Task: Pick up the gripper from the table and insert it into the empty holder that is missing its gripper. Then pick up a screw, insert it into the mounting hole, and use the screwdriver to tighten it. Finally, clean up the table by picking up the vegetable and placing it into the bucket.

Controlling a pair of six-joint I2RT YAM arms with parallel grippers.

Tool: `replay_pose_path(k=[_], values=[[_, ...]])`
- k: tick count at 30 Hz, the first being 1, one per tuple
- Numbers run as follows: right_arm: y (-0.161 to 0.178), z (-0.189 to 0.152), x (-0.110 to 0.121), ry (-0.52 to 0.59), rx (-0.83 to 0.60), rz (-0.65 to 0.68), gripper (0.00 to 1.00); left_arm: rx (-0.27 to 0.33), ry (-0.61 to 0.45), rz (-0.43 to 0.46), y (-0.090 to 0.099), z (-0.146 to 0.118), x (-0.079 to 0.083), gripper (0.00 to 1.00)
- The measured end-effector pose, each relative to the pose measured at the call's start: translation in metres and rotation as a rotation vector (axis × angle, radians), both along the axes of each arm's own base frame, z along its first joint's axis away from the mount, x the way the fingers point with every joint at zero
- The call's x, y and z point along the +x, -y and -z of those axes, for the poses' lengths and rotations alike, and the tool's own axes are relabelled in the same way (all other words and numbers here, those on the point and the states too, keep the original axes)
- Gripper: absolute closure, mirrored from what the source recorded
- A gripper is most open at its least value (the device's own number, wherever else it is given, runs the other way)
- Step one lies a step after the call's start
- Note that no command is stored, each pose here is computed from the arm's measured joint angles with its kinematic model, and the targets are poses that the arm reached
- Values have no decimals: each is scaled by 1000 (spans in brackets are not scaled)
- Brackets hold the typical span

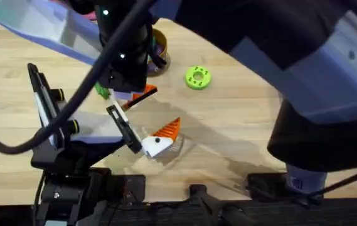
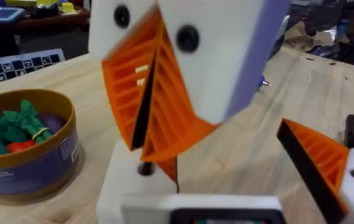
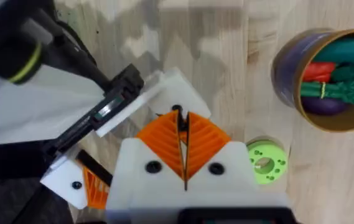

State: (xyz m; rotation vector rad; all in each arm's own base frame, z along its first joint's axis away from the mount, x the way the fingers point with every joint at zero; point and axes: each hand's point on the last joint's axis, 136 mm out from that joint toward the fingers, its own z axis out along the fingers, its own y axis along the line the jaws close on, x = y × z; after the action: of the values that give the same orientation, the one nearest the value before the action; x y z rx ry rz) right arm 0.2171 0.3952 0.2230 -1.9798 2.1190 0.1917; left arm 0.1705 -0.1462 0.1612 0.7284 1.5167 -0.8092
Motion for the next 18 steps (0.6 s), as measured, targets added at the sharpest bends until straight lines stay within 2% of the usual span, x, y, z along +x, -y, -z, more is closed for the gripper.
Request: replay_pose_path(k=[18], values=[[-10, 9, 2, -8, 7, 29, 996, -10, -20, -1, 0, 1, 0, 14]])
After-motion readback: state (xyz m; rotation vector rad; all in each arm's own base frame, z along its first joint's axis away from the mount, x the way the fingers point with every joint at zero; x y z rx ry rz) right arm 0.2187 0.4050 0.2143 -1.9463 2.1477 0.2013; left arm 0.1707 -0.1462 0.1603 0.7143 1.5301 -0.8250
